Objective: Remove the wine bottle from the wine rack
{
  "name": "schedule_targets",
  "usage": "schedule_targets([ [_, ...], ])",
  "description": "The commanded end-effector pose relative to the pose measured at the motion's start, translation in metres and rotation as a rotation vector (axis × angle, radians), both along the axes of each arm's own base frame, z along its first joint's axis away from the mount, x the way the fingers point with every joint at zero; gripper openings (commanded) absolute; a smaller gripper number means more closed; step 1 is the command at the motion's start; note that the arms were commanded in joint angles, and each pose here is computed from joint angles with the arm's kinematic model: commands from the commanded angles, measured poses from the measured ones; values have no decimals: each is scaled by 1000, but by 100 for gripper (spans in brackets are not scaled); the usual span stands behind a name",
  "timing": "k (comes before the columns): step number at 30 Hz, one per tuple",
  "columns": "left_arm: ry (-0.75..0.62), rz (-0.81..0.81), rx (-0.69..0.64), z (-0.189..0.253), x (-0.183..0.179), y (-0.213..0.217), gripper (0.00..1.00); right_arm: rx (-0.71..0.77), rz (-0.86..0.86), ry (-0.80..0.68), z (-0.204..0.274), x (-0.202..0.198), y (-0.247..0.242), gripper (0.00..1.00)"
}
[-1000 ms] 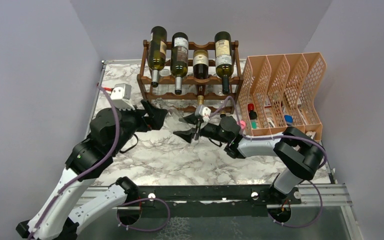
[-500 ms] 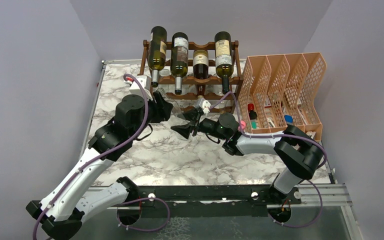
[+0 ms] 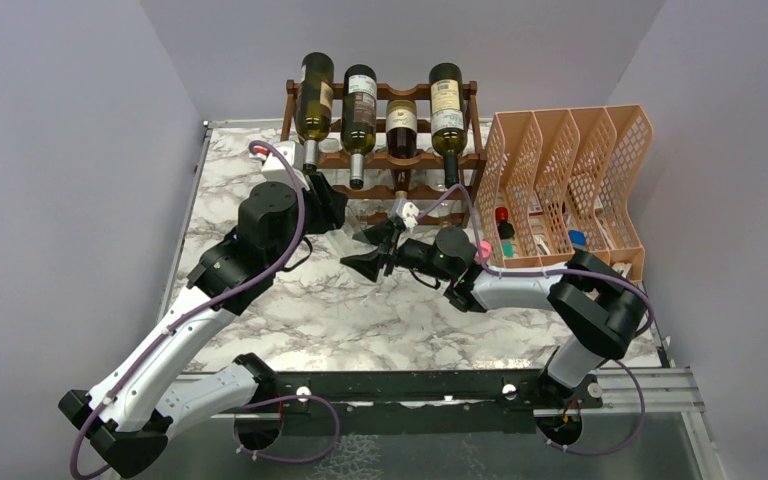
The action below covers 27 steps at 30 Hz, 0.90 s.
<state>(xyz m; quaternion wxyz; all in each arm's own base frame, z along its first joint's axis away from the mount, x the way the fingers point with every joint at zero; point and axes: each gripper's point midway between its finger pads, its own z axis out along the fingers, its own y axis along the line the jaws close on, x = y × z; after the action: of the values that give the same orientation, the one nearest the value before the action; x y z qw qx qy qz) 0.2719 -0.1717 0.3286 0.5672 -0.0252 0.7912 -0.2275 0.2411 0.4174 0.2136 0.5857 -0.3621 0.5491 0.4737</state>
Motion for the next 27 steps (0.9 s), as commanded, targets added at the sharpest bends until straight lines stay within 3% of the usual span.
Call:
schedule_targets([
  [1, -58, 27, -30, 20, 6, 2, 51, 80, 34, -36, 22, -7, 4, 4],
  [9, -45, 29, 17, 11, 14, -1, 39, 74, 30, -17, 20, -6, 5, 7],
  [12, -46, 35, 38, 10, 16, 0, 31, 62, 27, -10, 17, -6, 4, 13],
  [19, -68, 59, 82, 9, 16, 10, 2, 5, -11, 31, 3, -6, -6, 56],
  [22, -79, 78, 97, 10, 15, 17, 0, -51, -48, 65, -6, -2, -12, 71],
  [25, -88, 105, 118, 11, 12, 26, 0, -117, -68, 65, -11, -4, -21, 99],
  [27, -88, 125, 142, 10, 11, 33, 0, -148, -84, 62, -15, -7, -31, 100],
])
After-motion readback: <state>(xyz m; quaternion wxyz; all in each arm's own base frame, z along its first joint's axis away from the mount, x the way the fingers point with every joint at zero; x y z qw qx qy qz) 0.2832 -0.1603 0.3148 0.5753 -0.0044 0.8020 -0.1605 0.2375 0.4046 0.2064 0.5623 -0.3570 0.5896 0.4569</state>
